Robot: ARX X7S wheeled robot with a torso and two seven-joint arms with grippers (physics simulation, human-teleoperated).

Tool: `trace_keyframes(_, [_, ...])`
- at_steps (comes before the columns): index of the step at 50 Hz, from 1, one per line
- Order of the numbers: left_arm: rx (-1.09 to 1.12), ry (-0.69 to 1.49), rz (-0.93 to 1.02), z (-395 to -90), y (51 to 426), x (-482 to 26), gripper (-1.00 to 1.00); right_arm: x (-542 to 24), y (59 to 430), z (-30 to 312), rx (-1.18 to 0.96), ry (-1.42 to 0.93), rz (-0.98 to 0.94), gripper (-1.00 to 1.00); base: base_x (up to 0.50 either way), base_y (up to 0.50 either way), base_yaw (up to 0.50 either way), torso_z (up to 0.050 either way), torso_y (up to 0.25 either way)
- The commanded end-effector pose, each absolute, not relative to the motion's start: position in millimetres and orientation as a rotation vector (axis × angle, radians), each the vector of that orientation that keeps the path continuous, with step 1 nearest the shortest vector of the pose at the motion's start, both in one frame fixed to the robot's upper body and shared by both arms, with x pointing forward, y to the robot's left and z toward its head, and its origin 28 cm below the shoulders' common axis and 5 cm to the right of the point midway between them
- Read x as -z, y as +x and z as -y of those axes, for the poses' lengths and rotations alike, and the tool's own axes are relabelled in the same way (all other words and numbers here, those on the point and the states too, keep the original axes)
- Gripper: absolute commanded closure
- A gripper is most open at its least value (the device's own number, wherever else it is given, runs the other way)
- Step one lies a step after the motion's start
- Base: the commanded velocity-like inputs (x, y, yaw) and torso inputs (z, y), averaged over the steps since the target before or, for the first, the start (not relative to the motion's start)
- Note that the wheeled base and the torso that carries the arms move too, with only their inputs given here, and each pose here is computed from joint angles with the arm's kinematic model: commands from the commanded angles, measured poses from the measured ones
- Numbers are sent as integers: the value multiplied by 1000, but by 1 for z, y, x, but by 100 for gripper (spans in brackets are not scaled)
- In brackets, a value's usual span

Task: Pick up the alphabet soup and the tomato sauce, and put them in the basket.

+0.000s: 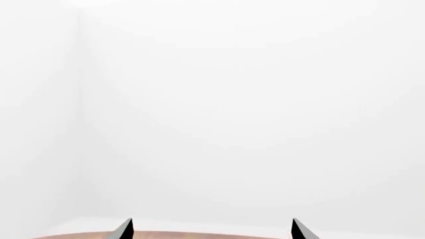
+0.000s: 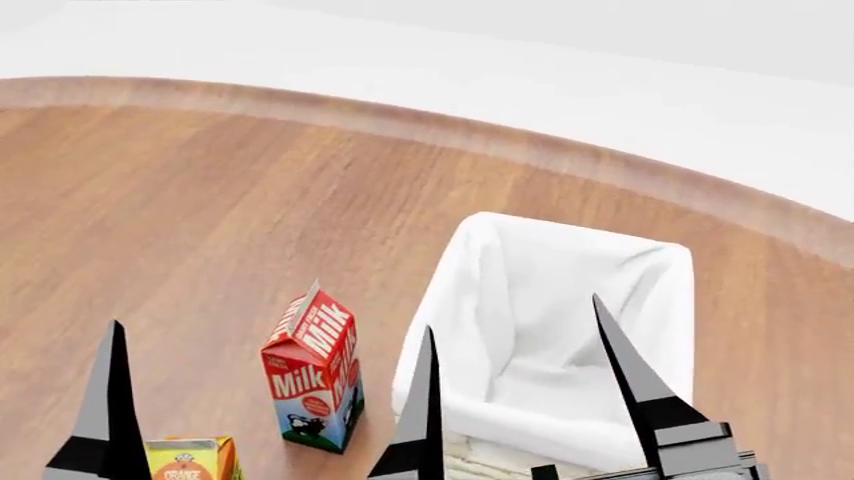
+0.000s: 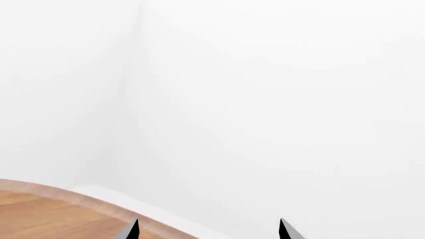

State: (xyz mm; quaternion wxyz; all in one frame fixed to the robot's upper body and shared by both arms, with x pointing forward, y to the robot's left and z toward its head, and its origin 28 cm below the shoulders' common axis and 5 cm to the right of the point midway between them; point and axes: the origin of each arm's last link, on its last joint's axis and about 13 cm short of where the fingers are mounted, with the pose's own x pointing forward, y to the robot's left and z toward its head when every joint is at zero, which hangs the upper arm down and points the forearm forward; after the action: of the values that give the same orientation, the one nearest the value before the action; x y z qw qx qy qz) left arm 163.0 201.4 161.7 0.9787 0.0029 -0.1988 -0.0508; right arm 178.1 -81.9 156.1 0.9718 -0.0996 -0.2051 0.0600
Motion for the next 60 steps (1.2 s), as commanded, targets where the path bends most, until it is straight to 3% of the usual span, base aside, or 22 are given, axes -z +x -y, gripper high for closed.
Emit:
trace_keyframes(1, [99,0,403,-202,163,-162,-100,-156,178,82,-121,-203,411,-100,0,0,0,48,0])
trace_keyframes(13, [123,2,398,-202,161,-163,-100,-155,178,81,-125,-207,408,-100,0,0,0,48,-23])
trace_keyframes(48, [126,-22,448,-203,158,-169,-100,-156,178,81,-128,-213,404,-100,0,0,0,44,-170])
trace_keyframes(60, [136,-36,461,-203,158,-170,-100,-155,178,82,-140,-206,401,-100,0,0,0,3,-8])
